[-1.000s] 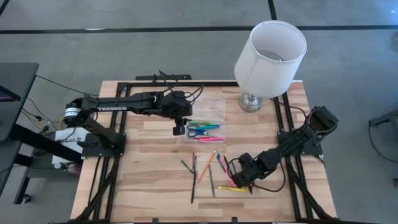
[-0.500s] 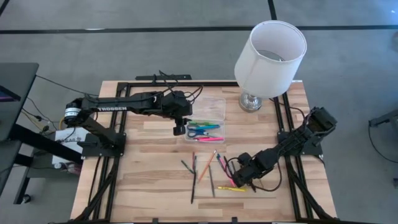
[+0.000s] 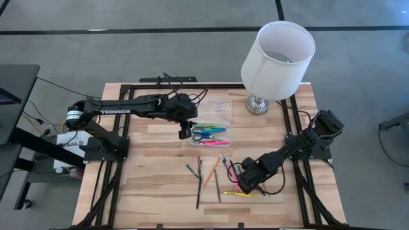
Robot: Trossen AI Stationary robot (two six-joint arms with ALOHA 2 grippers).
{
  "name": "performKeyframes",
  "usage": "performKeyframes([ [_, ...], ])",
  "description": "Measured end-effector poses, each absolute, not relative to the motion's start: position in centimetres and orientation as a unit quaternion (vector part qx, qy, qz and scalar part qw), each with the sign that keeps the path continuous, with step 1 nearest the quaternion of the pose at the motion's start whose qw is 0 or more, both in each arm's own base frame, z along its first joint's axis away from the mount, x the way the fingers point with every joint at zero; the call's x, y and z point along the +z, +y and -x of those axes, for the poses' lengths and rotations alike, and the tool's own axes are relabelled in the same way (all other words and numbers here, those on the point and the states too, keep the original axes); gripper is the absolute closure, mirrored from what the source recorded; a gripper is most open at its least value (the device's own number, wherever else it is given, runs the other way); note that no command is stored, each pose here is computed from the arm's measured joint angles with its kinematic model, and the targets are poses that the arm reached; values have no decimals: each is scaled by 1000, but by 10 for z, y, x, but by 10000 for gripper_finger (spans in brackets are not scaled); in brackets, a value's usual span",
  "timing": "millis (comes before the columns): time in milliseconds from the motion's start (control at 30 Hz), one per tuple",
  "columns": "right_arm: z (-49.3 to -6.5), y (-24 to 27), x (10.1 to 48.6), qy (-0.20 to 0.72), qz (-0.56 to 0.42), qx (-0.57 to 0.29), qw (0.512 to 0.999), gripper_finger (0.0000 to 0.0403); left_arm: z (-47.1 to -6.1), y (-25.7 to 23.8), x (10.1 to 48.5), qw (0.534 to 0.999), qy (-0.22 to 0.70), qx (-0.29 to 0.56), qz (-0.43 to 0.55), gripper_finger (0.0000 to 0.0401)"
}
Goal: Pick & place school supplies into a supply box
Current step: Put the black ballpen into the transparent supply box
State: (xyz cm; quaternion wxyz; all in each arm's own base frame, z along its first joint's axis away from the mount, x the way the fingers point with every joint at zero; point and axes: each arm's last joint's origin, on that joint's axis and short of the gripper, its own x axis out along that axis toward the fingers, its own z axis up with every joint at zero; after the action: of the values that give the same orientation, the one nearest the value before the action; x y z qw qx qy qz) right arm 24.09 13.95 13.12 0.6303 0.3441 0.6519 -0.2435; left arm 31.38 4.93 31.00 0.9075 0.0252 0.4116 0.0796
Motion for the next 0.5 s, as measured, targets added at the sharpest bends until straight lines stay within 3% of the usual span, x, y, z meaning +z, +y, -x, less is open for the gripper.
performKeyframes([
  [500, -261, 138, 160, 646, -312, -230, 658, 395, -300, 51, 326, 907, 396, 138, -44, 253],
])
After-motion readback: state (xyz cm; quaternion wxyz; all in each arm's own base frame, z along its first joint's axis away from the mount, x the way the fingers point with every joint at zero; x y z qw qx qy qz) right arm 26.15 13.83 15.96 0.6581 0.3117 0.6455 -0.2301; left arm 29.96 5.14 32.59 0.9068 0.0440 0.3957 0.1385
